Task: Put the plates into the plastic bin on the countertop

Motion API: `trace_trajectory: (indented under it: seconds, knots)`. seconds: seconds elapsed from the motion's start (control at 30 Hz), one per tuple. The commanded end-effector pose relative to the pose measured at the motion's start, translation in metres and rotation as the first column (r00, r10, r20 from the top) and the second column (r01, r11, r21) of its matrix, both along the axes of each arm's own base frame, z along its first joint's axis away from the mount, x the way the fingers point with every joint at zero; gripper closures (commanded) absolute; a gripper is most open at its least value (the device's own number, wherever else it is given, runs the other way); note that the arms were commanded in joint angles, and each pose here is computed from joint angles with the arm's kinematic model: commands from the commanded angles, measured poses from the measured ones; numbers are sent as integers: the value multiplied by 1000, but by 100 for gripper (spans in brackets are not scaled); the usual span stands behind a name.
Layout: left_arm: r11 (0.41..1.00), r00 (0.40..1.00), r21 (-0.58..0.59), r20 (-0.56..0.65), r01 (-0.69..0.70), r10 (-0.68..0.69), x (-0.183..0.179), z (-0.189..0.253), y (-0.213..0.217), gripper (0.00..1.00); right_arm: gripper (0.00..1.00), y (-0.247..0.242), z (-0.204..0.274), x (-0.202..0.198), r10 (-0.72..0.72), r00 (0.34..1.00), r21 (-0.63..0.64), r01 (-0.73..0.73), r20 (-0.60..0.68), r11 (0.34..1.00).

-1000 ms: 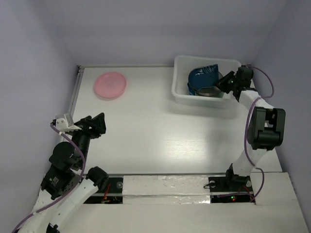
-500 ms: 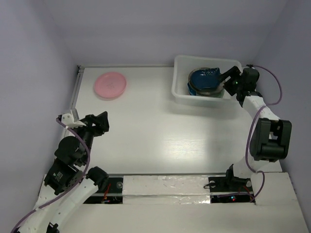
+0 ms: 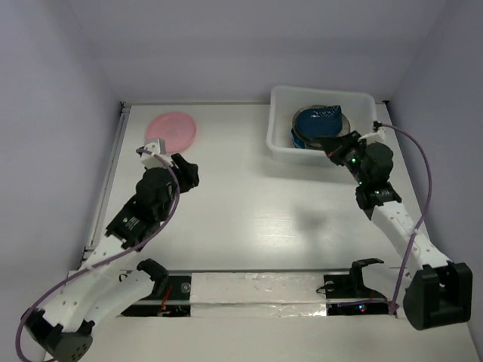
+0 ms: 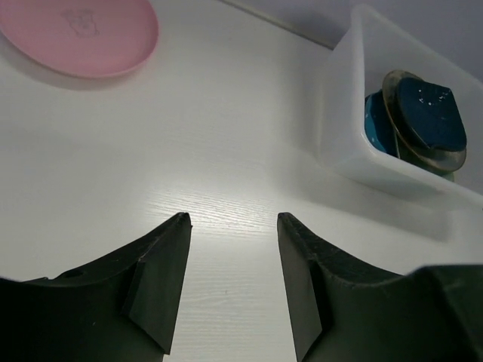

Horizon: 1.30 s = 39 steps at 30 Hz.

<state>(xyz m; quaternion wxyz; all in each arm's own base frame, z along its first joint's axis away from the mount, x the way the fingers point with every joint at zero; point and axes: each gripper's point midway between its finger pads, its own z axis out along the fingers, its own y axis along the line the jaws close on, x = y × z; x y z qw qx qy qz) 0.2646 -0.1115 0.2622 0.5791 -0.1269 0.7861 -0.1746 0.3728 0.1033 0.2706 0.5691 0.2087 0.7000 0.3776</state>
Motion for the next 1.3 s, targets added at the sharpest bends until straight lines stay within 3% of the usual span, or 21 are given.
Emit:
trace_trajectory:
  seconds: [0.0,0.1,0.2,0.33,0.53,0.73,1.07,1.23,1.27]
  knots:
    - [982,999,-183,-4,-41,41,23,0,-17,54,99,47,28,-30,134,983,-19,-132,123,991]
    - [951,992,-282,-46,-126,118,46,-19,-10,51,95,74,34,-61,247,956,-34,-245,158,969]
    - [913,983,-366,-43,-182,179,70,-35,6,49,84,86,35,-81,331,928,-104,-317,169,943]
    - [878,946,-357,-179,-318,270,104,-88,39,49,66,87,23,-95,382,915,-203,-352,132,914]
    - [795,876,-373,-265,-479,403,147,-128,97,50,65,96,30,-115,466,867,-205,-430,176,879]
    - [751,794,-299,-391,-588,466,196,-183,134,50,65,108,17,-115,519,842,-190,-490,150,851]
    - [743,755,-271,-481,-612,446,244,-223,136,49,65,114,14,-114,541,830,-190,-514,136,836]
    - [736,722,-220,-496,-641,481,250,-229,148,60,65,115,14,-112,545,828,-187,-519,133,834]
    - [738,709,-193,-509,-647,488,246,-234,150,66,65,115,14,-112,545,828,-184,-520,132,834]
